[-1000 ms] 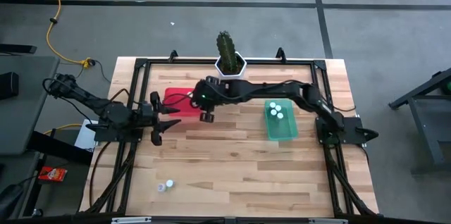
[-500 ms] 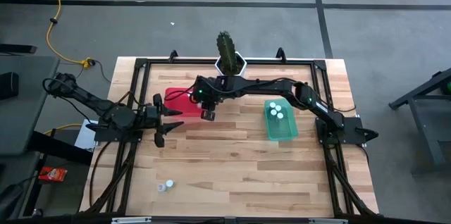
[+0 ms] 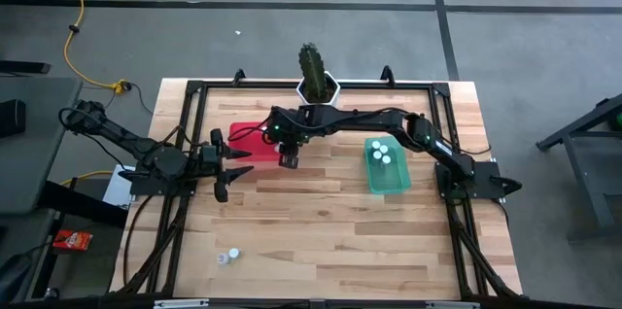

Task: Pick and place medicine bottles into bin by pill shape (circle, oval)
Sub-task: Put the green tablet bottle into the red bin

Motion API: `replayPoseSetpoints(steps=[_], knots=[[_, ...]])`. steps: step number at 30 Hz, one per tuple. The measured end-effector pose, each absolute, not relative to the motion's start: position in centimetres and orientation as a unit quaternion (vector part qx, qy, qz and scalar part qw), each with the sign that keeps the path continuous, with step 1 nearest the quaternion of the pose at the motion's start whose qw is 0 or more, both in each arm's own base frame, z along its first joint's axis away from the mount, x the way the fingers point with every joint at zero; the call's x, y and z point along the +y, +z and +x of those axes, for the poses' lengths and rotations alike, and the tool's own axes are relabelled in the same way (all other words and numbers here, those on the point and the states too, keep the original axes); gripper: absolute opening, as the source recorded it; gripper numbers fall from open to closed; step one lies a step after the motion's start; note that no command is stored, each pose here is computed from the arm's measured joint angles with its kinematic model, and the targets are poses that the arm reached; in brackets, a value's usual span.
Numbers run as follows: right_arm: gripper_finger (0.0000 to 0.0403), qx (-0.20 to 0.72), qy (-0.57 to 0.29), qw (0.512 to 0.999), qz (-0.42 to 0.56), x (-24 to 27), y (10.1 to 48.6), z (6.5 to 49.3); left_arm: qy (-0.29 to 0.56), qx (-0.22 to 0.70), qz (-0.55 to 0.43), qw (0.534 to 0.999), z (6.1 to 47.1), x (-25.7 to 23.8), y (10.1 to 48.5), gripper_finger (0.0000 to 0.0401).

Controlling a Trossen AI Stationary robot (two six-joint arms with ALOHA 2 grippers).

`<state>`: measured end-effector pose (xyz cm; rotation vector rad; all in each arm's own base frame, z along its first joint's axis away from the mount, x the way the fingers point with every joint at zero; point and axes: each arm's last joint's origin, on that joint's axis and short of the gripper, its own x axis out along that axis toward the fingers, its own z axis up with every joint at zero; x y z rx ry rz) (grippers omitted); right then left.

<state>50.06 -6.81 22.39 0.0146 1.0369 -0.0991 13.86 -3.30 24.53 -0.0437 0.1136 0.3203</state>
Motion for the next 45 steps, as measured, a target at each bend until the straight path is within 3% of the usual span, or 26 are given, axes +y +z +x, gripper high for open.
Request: replayPoseSetpoints(steps=[45], knots=[[0.0136, 0.470, -0.035, 0.881, 0.044, -6.59, 22.75, 50.47, 0.159, 0.057, -0.022, 0.985, 13.86, -3.30, 24.52, 0.0163]])
